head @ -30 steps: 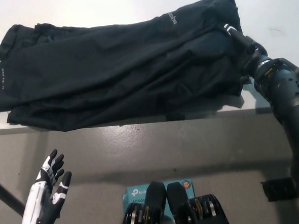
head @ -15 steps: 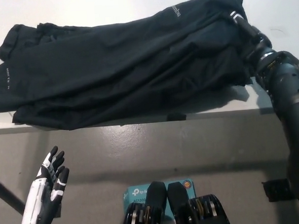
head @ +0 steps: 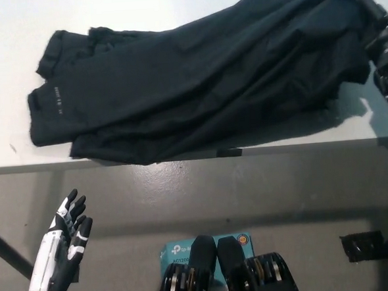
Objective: The robot grabs the right edges of the black jacket on the table, and folds it in half
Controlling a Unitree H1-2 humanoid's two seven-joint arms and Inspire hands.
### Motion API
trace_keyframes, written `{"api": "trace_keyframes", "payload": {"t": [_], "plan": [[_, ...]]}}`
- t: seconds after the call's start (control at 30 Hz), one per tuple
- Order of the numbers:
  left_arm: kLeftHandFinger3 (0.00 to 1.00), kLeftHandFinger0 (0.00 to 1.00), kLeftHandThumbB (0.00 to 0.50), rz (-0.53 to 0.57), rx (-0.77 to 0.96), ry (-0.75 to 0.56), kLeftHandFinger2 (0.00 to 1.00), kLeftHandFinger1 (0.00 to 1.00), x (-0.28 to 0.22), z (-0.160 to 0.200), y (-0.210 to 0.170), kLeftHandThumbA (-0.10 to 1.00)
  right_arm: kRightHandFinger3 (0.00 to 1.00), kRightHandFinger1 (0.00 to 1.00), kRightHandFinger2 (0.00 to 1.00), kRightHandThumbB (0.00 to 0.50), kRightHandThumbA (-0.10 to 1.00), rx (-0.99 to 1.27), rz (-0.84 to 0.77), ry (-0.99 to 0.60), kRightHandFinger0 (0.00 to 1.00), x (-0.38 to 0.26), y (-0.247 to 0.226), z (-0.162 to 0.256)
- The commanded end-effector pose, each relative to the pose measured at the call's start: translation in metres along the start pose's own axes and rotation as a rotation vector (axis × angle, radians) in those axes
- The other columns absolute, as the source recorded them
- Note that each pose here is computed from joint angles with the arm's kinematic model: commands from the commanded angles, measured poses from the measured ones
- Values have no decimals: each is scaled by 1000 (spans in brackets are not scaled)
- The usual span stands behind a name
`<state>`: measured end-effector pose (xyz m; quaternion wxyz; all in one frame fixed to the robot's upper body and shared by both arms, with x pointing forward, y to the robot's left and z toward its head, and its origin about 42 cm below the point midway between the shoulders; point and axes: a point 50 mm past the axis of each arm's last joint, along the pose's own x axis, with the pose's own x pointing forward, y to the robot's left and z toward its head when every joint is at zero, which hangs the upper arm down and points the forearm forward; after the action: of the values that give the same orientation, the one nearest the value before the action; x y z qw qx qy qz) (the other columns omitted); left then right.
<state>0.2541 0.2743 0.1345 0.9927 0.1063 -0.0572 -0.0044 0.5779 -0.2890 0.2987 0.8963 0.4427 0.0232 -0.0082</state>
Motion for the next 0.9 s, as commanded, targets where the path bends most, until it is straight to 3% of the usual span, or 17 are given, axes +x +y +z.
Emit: {"api": "trace_keyframes", "payload": {"t": [0.0,0.1,0.13,0.17,0.2,0.23,0.3,0.33,0.37,0.43,0.47,0.57,0.6,0.7,0.73,0.8,0.87], "plan": [[1000,1000,91,-11,4,-45,1000,1000,3,14,7,829,1000,80,576,101,-100,42,187,-156,0,4,79,78],[1000,1000,110,-9,6,-48,1000,1000,3,14,7,835,1000,50,574,85,-100,1,222,-163,0,1,98,87],[1000,1000,115,-9,7,-50,1000,1000,5,14,7,840,1000,61,552,33,-100,-12,242,-171,0,0,105,89],[1000,1000,118,-9,4,-55,1000,1000,7,14,7,842,1000,56,579,73,-100,-30,296,-187,0,-3,130,95],[1000,1000,118,-9,-7,-57,1000,1000,8,14,6,830,1000,39,555,65,-100,-58,323,-194,0,-5,144,96],[1000,1000,123,-9,-4,-57,1000,1000,7,14,6,834,901,40,558,52,-100,-88,371,-210,0,-6,155,95],[1000,1000,108,-6,-4,-56,1000,1000,7,14,6,830,1000,90,618,71,-100,-102,385,-205,0,-9,169,94],[1000,1000,108,-6,-4,-56,1000,1000,7,14,6,829,1000,93,616,71,-100,-103,385,-205,0,-9,169,94],[1000,1000,92,-6,-3,-51,1000,1000,5,13,6,824,930,128,650,89,-100,-136,406,-202,0,-11,187,90],[1000,1000,83,-4,6,-41,1000,1000,2,12,6,821,940,158,653,116,-100,-226,446,-199,0,-18,224,81],[1000,1000,83,-3,9,-44,1000,1000,4,12,6,823,980,170,654,103,-100,-261,473,-201,0,-20,234,78],[1000,1000,83,-3,9,-45,1000,1000,4,12,6,825,995,174,657,100,-100,-264,472,-200,0,-21,234,78],[1000,1000,128,-10,-9,-41,1000,1000,3,10,3,852,887,174,643,131,-100,-352,560,-166,0,-23,281,48],[1000,1000,142,-13,-13,-36,1000,1000,1,9,1,867,932,214,671,140,-100,-462,616,-136,0,-28,310,21],[1000,1000,134,-10,-11,-41,1000,1000,3,10,1,869,837,220,645,136,-100,-508,656,-123,0,-30,321,11],[1000,1000,140,-9,-6,-46,1000,1000,4,11,2,881,755,241,642,164,-100,-581,696,-92,0,-35,341,-12],[1000,1000,145,-12,0,-49,1000,1000,5,13,2,893,805,197,607,151,-100,-677,716,-78,0,-40,351,-31]]}}
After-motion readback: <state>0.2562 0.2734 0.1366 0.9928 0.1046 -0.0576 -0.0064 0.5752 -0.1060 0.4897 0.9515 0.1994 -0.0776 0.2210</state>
